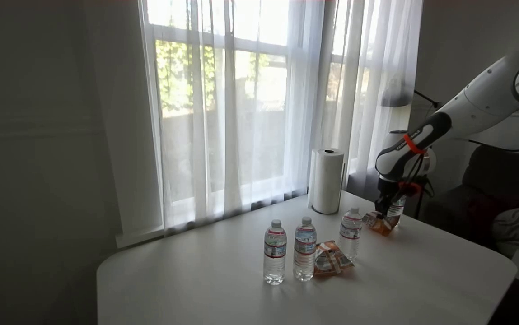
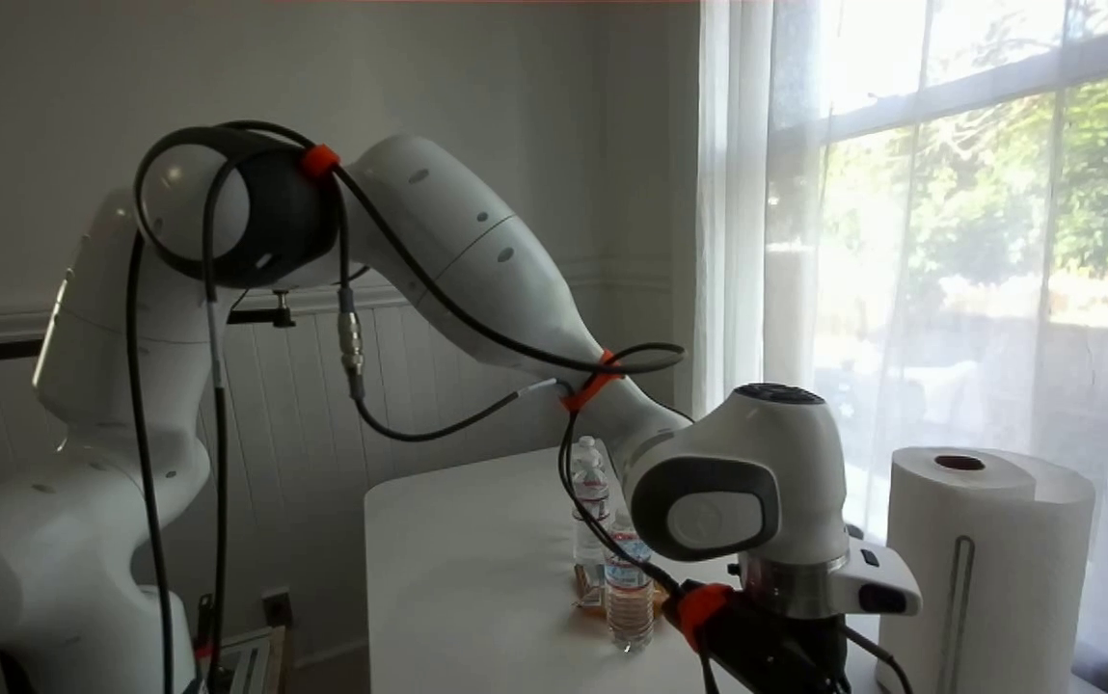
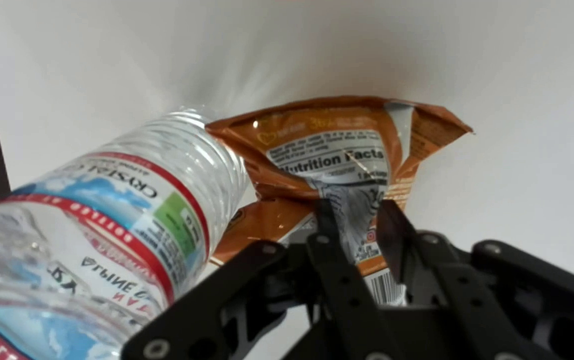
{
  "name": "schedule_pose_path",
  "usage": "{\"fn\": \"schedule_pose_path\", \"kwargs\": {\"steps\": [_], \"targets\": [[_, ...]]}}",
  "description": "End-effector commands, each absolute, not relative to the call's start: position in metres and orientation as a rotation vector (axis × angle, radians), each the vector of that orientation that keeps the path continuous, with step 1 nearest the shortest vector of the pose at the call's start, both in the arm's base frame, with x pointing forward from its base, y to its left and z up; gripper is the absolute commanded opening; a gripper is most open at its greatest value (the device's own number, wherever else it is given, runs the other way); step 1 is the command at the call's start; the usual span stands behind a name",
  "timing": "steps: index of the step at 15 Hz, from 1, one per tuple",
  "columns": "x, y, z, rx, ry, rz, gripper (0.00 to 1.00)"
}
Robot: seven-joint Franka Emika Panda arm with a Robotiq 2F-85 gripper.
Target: Move two water bottles and the two packets to the right
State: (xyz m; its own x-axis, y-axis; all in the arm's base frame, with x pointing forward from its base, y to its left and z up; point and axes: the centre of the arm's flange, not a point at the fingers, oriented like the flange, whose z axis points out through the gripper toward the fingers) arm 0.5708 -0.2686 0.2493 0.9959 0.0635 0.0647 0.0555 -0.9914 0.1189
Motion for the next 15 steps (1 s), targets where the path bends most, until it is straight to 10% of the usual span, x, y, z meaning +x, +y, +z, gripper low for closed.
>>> {"fn": "schedule_pose_path", "kwargs": {"steps": [1, 7, 15], "targets": [[0.573, -0.267, 0.261, 3.034, 0.107, 0.135, 0.6], [0.574, -0.242, 0.301, 3.012, 0.133, 0.202, 0.99], [0.557, -0.173, 0.374, 3.08, 0.103, 0.139, 1.0]]}}
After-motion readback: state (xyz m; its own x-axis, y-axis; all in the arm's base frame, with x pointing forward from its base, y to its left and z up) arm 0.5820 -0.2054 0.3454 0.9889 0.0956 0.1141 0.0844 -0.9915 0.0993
